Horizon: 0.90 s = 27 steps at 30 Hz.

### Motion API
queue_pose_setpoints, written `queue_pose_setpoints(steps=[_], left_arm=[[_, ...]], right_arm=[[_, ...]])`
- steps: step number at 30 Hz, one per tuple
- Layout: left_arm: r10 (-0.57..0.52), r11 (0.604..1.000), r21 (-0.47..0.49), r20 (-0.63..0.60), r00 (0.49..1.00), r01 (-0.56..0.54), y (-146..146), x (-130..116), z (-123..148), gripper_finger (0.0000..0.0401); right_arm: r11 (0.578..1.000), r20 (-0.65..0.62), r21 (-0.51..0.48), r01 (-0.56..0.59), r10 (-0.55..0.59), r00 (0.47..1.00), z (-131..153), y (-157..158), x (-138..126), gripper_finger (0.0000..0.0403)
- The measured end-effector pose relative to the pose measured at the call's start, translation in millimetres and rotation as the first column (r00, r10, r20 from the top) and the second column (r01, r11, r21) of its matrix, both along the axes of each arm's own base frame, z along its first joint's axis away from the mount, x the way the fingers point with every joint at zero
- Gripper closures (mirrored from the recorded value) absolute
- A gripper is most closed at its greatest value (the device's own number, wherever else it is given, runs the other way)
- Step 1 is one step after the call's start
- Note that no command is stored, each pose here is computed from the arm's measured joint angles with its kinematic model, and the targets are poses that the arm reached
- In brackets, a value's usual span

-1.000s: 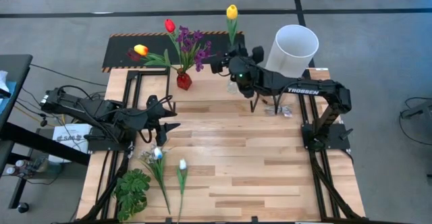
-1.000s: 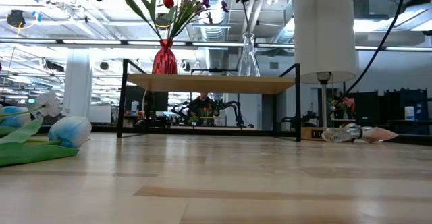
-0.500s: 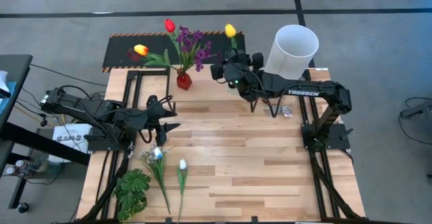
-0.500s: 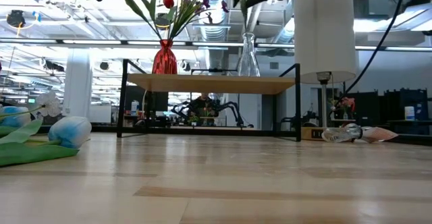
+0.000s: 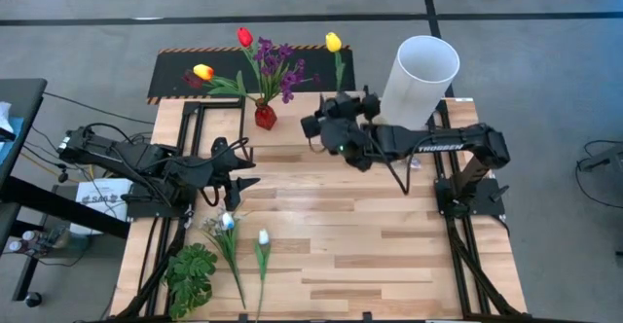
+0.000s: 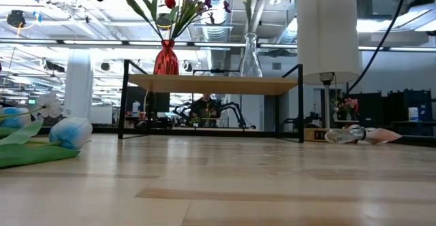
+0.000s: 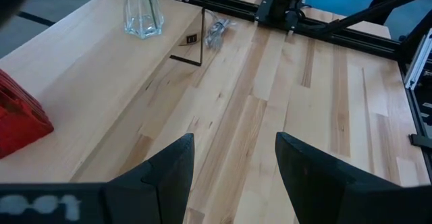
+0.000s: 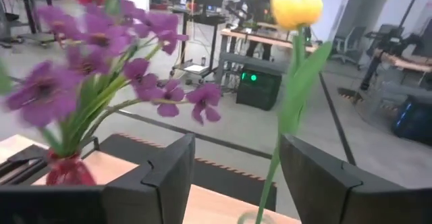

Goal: Pick and place flowers into a vace then onto a shelf
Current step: Put the right white flower into the transparent vase on the shelf

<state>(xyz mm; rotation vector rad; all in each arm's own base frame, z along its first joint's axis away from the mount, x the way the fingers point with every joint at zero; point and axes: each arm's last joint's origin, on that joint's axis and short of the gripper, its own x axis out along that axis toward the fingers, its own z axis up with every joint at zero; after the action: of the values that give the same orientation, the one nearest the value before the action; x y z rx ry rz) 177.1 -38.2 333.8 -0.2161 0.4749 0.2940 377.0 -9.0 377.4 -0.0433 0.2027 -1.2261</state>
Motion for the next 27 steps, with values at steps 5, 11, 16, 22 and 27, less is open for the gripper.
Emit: queue_pose_setpoints(steps=[5, 11, 16, 22, 27], left_arm=[[-0.021, 1.0, -0.012, -0.007, 1.0, 0.021, -1, 0, 0, 0.0205], [-0.147, 0.986, -0.085, -0.025, 0.989, 0.145, -5, 0, -1, 0.0205], [-0.384, 0.898, -0.245, -0.027, 0.923, 0.366, -13, -1, -2, 0.0205], [-0.458, 0.814, -0.438, -0.08, 0.885, 0.382, -31, 6, -13, 0.0205], [-0.304, 0.827, -0.547, -0.237, 0.923, 0.132, -47, 18, -35, 0.0205]], right_arm=[[0.997, -0.003, -0.012, -0.072, 0.072, 0.997, 0, 36, -2, 0.0207], [0.965, -0.039, 0.01, -0.263, 0.263, 0.964, -3, 91, -10, 0.0221], [0.794, -0.053, 0.171, -0.583, 0.598, 0.799, -11, 135, -18, 0.0239], [0.52, 0.16, 0.455, -0.722, 0.75, 0.641, -21, 167, -30, 0.0266], [0.414, 0.198, 0.636, -0.651, 0.728, 0.656, -33, 180, -45, 0.0284]])
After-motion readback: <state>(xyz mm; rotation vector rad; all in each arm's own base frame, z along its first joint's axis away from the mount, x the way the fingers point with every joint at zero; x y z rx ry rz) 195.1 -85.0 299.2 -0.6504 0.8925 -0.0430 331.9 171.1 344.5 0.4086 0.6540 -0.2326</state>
